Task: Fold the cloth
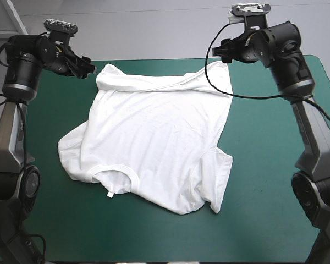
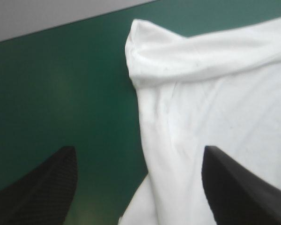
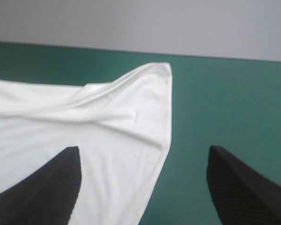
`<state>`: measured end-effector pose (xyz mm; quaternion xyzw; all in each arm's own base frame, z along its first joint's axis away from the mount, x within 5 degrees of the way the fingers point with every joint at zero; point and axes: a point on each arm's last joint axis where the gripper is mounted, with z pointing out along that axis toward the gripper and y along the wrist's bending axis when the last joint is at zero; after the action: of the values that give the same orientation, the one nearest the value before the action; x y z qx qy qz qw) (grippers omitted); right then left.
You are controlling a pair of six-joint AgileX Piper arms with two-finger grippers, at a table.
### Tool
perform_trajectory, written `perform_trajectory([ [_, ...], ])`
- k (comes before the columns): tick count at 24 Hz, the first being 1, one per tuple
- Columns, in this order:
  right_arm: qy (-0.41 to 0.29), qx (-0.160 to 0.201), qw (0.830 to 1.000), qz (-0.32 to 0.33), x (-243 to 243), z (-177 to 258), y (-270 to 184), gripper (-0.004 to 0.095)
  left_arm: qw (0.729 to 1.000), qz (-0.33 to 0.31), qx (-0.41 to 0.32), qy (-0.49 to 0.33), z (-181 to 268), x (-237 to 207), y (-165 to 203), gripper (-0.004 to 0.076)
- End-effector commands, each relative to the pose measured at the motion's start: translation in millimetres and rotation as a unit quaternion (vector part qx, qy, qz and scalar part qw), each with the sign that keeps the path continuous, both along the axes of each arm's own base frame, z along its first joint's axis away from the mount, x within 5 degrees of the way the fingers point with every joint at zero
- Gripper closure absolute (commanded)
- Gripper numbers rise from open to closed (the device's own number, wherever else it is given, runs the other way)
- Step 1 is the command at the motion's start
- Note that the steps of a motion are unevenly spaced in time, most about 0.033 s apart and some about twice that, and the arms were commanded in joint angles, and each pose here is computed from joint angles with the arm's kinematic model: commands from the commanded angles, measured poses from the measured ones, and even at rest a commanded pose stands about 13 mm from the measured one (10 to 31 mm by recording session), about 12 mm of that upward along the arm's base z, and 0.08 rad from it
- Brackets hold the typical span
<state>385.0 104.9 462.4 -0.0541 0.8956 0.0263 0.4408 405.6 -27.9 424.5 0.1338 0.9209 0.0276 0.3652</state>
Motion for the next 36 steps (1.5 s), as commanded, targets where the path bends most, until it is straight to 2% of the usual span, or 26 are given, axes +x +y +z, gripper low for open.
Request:
perform_trajectory([
  [1, -0.008, 0.02, 0.999, 0.029, -35.7, 32.1, -4.6, 0.0266, 1.0, 0.023, 0.014, 0.01, 27.5, -36.0, 5.9, 0.0216],
  [4, 0.018, 0.043, 0.998, 0.053, -41.9, 24.6, 0.6, 0.0266, 0.998, 0.038, 0.043, 0.035, 18.6, -51.4, 13.5, 0.0233],
  [8, 0.091, 0.047, 0.992, 0.075, -54.8, -8.6, 8.8, 0.0266, 0.994, 0.058, 0.042, 0.083, -9.3, -71.9, 30.8, 0.0234],
  [11, 0.148, 0.031, 0.984, 0.091, -79.8, -42.5, 18.5, 0.0266, 0.992, 0.083, 0.006, 0.091, -32.4, -89.5, 49.6, 0.0234],
  [14, 0.171, 0.032, 0.978, 0.113, -110.5, -70.2, 33.6, 0.0266, 0.985, 0.114, -0.044, 0.125, -65.0, -98.0, 67.8, 0.0234],
  [19, 0.222, 0.018, 0.965, 0.142, -143.7, -99.7, 52.1, 0.0266, 0.978, 0.119, -0.051, 0.166, -96.4, -89.5, 71.9, 0.0234],
  [20, 0.246, 0.007, 0.957, 0.155, -155.3, -112.5, 60.7, 0.0266, 0.976, 0.114, -0.055, 0.178, -107.1, -81.6, 69.3, 0.0241],
  [24, 0.274, -0.033, 0.945, 0.177, -183.0, -140.4, 77.2, 0.0266, 0.967, 0.106, -0.071, 0.219, -144.6, -58.6, 68.8, 0.0272],
  [29, 0.286, -0.029, 0.941, 0.181, -197.0, -160.1, 80.4, 0.0266, 0.954, 0.109, -0.079, 0.267, -186.3, -41.0, 70.2, 0.0283],
  [31, 0.299, -0.034, 0.938, 0.175, -200.3, -166.7, 77.1, 0.0266, 0.948, 0.112, -0.085, 0.285, -198.7, -37.6, 70.1, 0.0323],
  [33, 0.308, -0.037, 0.935, 0.173, -203.7, -172.0, 74.5, 0.0266, 0.944, 0.109, -0.09, 0.297, -204.9, -36.2, 66.6, 0.0409],
  [34, 0.316, -0.031, 0.933, 0.171, -206.8, -176.5, 73.3, 0.0266, 0.944, 0.102, -0.085, 0.304, -207.7, -37.0, 61.0, 0.0512],
  [35, 0.322, -0.029, 0.931, 0.17, -208.2, -180.0, 72.9, 0.0266, 0.944, 0.098, -0.082, 0.304, -209.9, -37.5, 57.8, 0.0577],
  [36, 0.32, -0.025, 0.931, 0.174, -210.6, -185.5, 75.0, 0.0266, 0.945, 0.092, -0.08, 0.303, -214.4, -38.2, 52.3, 0.0689],
])
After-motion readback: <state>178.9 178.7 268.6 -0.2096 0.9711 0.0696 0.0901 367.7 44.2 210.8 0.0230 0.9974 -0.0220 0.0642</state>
